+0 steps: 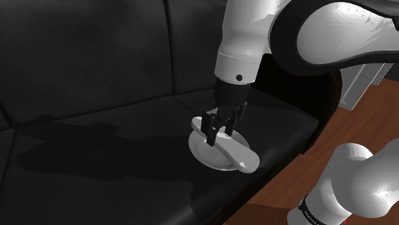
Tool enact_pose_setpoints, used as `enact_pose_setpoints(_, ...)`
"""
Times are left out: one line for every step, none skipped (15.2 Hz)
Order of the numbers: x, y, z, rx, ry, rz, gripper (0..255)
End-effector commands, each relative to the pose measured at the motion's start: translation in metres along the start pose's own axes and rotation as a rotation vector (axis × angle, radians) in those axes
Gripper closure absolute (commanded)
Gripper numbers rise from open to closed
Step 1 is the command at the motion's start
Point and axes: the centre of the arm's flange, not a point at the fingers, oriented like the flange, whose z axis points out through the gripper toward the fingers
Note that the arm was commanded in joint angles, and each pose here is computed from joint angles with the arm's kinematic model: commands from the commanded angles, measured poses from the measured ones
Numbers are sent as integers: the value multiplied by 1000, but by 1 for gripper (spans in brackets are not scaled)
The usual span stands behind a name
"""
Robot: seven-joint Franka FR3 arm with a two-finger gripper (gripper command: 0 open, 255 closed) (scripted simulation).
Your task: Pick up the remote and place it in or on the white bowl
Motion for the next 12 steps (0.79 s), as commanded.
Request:
enact_pose_setpoints(0,0,0,0,0,0,255)
enact_pose_setpoints(0,0,0,0,0,0,255)
enact_pose_setpoints(0,0,0,0,0,0,255)
enact_pose_setpoints(0,0,0,0,0,0,255)
enact_pose_setpoints(0,0,0,0,0,0,0)
enact_pose_setpoints(0,0,0,0,0,0,0)
enact_pose_setpoints(0,0,0,0,0,0,0)
enact_pose_setpoints(0,0,0,0,0,0,0)
enact_pose_setpoints(0,0,0,0,0,0,0)
enact_pose_setpoints(0,0,0,0,0,0,0)
enact_pose_setpoints(0,0,-13,0,0,0,0)
enact_pose_setpoints(0,0,-26,0,0,0,0)
